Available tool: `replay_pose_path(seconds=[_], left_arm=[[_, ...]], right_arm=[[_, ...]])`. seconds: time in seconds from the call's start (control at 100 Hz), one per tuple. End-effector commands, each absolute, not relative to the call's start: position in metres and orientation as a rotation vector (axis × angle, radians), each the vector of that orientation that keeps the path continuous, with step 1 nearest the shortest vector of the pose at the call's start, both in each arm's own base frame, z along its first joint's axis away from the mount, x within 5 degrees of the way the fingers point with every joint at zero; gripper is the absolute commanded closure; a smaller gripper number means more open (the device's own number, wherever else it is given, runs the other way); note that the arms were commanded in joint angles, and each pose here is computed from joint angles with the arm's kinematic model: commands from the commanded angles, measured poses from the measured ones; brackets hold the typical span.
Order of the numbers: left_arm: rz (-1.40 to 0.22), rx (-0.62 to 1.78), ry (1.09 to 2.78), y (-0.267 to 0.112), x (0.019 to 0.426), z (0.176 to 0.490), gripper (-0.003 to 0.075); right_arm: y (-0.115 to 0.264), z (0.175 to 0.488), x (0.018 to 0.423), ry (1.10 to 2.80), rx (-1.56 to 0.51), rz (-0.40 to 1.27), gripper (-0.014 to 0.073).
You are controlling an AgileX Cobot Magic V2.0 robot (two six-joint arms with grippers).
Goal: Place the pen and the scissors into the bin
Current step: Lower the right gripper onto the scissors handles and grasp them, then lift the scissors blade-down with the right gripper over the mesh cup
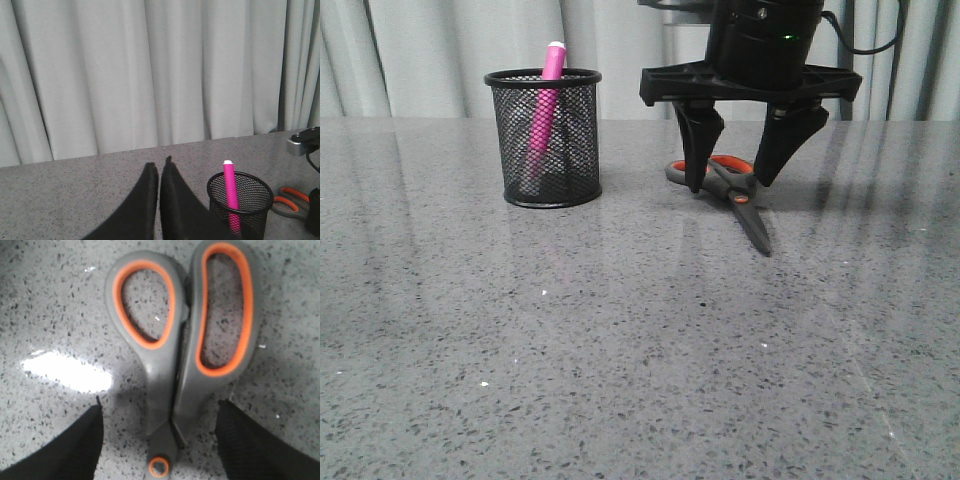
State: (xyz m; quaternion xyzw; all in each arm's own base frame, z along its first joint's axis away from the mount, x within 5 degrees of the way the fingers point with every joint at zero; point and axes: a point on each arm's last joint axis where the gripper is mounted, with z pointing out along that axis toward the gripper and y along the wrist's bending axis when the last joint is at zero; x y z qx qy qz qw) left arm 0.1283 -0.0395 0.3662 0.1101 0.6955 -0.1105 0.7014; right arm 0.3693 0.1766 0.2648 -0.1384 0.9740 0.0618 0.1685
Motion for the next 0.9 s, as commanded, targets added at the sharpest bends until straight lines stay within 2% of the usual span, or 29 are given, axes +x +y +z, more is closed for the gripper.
replay_pose_path(seconds=[0.0,0.6,0.89], left_arm=[[-0.240,0.189,1.463,-0.036,0.127,0.382,0.0742],[-0.240,0.189,1.463,-0.036,0.127,0.382,0.0742],[-0.240,0.189,1.463,-0.036,0.127,0.382,0.0742]], right_arm=[[0.176,0.294,0.370,2.663,-0.378,0.210,0.0162],[0.176,0.281,0.378,2.670,-0.399,0.152,0.0174],[0.176,0.281,0.379,2.653,-0.402,0.146,0.0446]])
